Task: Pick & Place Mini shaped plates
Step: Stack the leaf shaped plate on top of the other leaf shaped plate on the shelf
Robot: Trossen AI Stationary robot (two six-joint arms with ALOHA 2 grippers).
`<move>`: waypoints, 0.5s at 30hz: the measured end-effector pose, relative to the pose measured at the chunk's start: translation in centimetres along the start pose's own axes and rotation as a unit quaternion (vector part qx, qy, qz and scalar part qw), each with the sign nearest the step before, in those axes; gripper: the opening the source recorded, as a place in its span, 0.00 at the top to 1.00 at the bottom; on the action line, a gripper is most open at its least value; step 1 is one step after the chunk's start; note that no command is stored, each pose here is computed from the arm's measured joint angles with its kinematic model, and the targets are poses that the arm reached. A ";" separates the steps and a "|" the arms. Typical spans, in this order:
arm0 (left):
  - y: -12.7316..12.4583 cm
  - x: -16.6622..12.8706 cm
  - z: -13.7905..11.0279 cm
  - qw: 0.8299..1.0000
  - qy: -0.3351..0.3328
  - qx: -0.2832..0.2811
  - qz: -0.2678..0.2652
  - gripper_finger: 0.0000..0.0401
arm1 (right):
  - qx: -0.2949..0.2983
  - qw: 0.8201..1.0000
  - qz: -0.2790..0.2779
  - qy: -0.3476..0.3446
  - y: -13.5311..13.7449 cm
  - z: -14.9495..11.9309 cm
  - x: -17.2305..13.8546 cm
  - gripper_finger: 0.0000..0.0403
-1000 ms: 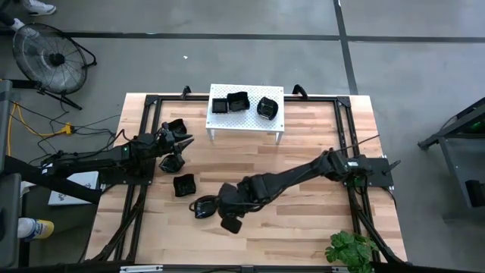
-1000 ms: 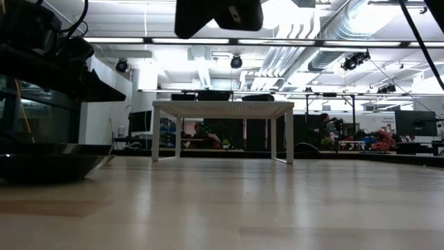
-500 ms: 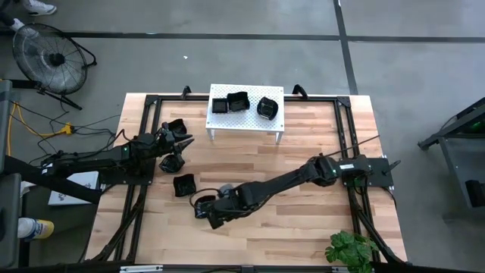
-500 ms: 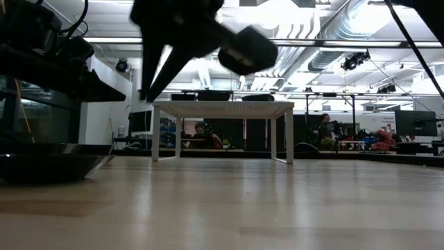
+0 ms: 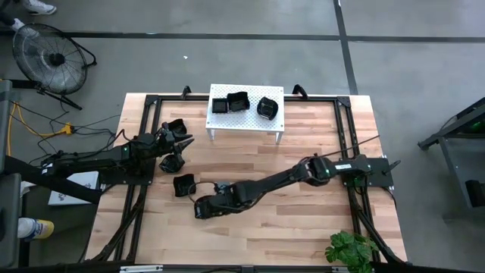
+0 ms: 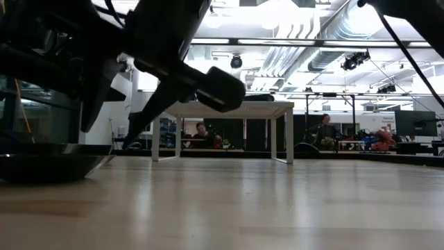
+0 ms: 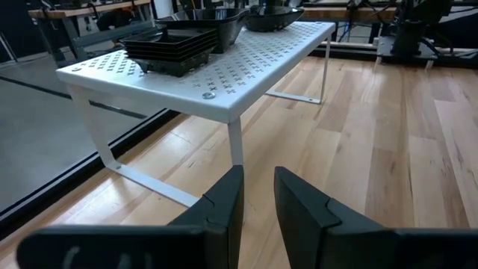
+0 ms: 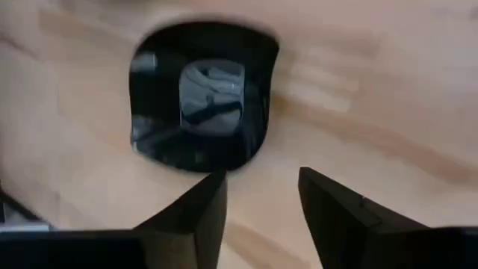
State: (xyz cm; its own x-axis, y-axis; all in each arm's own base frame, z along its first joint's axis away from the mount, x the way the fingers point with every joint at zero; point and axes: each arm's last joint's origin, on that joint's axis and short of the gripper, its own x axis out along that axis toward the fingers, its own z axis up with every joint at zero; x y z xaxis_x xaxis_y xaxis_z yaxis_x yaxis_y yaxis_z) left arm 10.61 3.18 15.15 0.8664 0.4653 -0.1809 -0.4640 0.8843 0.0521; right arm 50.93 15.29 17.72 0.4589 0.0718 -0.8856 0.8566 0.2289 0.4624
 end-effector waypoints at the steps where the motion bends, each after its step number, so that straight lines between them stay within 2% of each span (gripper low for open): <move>1: 0.0 0.0 0.0 1.000 0.000 0.000 0.000 0.82 | 0.002 1.000 0.001 -0.005 0.0 0.3 0.0 0.59; 5: 0.0 0.0 0.0 1.000 0.000 0.000 0.000 0.82 | 0.008 1.000 0.003 -0.025 0.1 1.6 0.1 0.59; 9: 0.0 0.0 0.0 1.000 0.000 0.000 0.000 0.82 | 0.000 1.000 0.009 -0.014 0.1 2.6 0.7 0.62; 15: 0.0 0.0 0.0 1.000 0.000 0.000 -0.001 0.82 | -0.009 1.000 0.000 -0.010 -0.1 2.9 1.1 0.66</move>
State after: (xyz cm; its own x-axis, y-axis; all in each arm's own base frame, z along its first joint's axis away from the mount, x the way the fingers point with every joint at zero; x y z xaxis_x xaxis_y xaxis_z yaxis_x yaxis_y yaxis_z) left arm 10.61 3.17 15.16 0.8677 0.4631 -0.1807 -0.4618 0.8855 0.0516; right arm 52.02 12.52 16.85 0.4638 0.0523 -0.8844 0.8523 0.2462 0.4615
